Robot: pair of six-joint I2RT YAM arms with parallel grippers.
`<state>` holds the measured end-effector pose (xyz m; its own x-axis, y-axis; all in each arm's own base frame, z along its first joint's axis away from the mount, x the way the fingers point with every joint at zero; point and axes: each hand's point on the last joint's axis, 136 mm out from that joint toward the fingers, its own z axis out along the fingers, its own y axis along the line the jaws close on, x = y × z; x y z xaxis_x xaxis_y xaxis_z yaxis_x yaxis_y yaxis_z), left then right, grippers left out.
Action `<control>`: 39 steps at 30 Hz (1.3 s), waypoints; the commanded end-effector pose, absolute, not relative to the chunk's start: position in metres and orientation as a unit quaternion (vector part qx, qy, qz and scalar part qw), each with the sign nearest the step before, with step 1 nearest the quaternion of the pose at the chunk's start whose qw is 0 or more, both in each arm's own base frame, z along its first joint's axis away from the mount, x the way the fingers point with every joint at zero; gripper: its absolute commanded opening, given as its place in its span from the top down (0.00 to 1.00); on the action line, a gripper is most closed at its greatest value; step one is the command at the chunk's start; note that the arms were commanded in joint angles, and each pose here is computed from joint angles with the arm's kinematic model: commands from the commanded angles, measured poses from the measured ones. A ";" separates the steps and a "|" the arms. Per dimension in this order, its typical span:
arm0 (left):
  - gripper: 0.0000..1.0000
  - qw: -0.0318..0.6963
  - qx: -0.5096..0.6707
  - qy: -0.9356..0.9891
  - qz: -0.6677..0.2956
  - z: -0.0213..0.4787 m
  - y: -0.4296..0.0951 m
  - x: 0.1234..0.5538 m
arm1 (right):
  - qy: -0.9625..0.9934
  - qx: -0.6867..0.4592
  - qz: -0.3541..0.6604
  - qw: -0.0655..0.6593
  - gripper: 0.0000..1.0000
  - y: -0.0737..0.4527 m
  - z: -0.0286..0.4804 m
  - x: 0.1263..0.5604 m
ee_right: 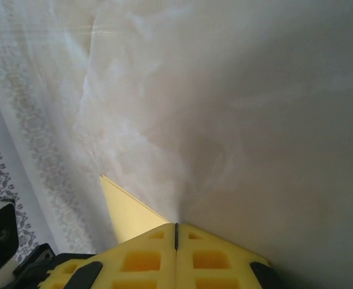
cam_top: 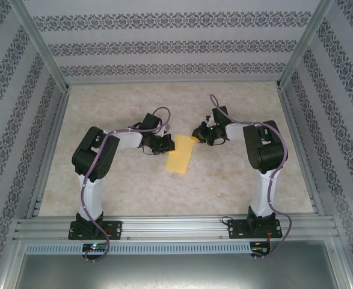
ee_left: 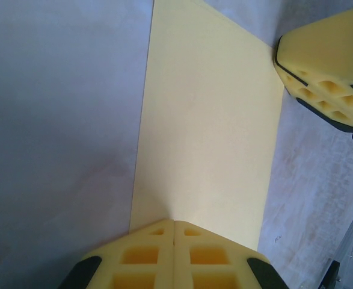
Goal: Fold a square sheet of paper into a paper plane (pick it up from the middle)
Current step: Fold the square sheet of paper in half at the center of the table.
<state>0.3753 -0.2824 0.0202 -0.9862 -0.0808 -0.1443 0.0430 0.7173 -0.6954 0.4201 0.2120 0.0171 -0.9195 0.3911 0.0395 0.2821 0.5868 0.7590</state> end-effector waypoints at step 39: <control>1.00 0.035 -0.024 0.946 -0.322 -0.016 -0.267 0.348 | 0.891 0.146 0.429 0.031 1.00 0.261 0.008 0.260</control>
